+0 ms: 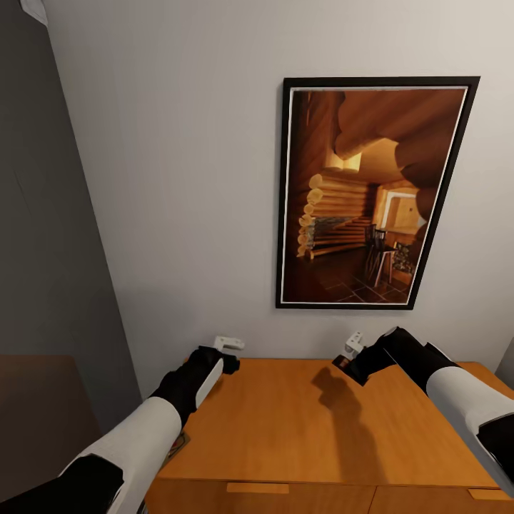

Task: Take the four mousetraps from the cabinet in the bathroom and place them on the bathroom floor. Make sure all four end up on the same floor surface, and ensure that at least two of them are either under or directly next to the same bathroom sink.

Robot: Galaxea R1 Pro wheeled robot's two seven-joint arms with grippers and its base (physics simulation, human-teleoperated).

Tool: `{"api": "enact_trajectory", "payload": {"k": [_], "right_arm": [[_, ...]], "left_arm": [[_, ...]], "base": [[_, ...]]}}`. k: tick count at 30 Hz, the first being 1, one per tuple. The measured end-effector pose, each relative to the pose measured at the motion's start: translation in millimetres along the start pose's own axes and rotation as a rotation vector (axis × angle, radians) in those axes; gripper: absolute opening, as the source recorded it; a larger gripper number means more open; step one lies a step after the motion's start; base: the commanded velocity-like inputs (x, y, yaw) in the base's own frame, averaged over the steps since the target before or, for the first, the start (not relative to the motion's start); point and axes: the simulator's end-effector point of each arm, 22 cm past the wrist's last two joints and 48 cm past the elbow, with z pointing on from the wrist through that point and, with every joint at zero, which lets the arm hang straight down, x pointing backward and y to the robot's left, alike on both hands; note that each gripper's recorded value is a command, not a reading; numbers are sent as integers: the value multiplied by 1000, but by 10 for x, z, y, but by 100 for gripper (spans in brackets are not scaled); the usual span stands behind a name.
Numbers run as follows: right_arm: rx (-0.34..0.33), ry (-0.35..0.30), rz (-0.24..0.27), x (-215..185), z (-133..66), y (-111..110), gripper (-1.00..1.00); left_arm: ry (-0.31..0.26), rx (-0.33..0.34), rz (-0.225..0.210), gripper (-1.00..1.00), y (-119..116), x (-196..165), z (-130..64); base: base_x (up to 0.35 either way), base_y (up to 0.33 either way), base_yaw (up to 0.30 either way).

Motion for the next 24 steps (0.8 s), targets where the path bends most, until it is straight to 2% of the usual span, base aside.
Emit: {"api": "enact_trajectory", "payload": {"k": [4, 9, 16, 24], "right_arm": [[0, 0, 0, -1, 0, -2, -100], [1, -1, 1, 1, 2, -4, -100], [-1, -2, 1, -1, 2, 0, -100], [-1, -5, -3, -15, -10, -4, -100]], "left_arm": [[45, 0, 29, 100, -23, 80, -22], [62, -4, 54, 100, -25, 125, -26], [63, -11, 57, 100, 61, 166, -2], [61, -4, 54, 100, 33, 164, -3]], "base": [[0, 0, 0], [0, 0, 0], [0, 0, 0], [0, 0, 0]]}}
